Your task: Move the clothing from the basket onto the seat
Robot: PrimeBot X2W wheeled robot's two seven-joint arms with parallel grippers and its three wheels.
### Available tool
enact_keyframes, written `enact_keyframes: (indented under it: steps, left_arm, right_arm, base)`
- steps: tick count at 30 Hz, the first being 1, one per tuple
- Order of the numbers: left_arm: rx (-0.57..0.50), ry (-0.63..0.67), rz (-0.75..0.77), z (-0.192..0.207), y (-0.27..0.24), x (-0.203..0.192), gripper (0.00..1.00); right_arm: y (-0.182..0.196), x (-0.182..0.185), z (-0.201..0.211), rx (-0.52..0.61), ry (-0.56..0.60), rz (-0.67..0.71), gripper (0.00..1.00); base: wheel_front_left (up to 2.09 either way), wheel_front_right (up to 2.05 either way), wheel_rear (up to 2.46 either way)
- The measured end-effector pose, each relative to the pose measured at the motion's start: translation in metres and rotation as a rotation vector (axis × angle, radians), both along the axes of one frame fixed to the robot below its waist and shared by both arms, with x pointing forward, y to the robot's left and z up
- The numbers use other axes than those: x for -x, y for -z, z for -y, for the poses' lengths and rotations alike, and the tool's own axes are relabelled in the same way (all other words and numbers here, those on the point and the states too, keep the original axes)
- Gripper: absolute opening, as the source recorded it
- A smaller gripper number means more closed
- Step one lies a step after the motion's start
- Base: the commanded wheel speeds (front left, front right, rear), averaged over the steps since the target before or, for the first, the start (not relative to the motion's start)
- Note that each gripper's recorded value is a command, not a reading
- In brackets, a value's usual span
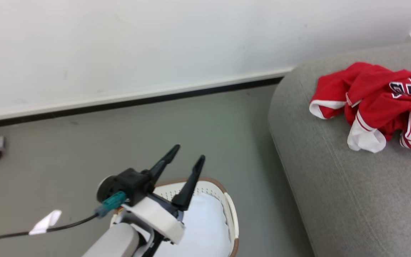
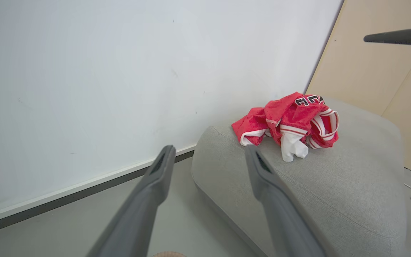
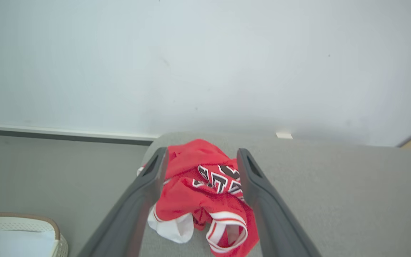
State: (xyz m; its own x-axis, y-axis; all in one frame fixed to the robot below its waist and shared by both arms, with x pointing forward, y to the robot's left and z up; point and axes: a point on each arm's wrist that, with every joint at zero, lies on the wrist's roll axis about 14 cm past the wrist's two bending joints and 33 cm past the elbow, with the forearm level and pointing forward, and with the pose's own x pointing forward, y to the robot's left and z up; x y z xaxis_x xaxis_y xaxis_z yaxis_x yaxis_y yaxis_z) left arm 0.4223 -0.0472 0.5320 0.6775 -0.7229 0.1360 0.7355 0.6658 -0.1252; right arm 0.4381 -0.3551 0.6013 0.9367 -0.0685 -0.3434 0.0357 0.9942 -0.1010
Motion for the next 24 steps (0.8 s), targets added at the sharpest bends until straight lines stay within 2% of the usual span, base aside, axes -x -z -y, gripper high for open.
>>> enact_keyframes:
  steps: [3,8,10,15,18,24]
  left_arm:
    - [0.010,-0.078,0.037,-0.022,-0.017,-0.002,1.00]
    - [0.032,-0.239,0.066,-0.071,-0.034,-0.005,1.00]
    - [0.046,-0.303,0.070,-0.092,-0.039,-0.005,1.00]
    - [0.078,-0.454,0.076,-0.143,-0.046,-0.001,1.00]
    - [0.078,-0.524,0.043,-0.166,-0.035,0.005,1.00]
    - [0.103,-0.646,0.028,-0.199,-0.027,0.014,1.00]
  right_arm:
    - [-0.047,-0.001,-0.024,0.017,-0.080,0.218,1.00]
    - [-0.064,0.007,-0.069,-0.047,-0.186,0.412,1.00]
    - [-0.069,0.011,-0.075,-0.069,-0.190,0.481,1.00]
    - [-0.053,0.019,-0.096,-0.141,-0.193,0.585,1.00]
    - [-0.038,0.025,-0.108,-0.224,-0.168,0.641,1.00]
    - [0.009,0.038,-0.137,-0.287,-0.148,0.624,1.00]
  base:
    - [0.00,0.00,0.00]
    - [0.00,0.00,0.00]
    - [0.00,0.00,0.00]
    - [0.00,0.00,0.00]
    - [0.00,0.00,0.00]
    - [0.00,0.00,0.00]
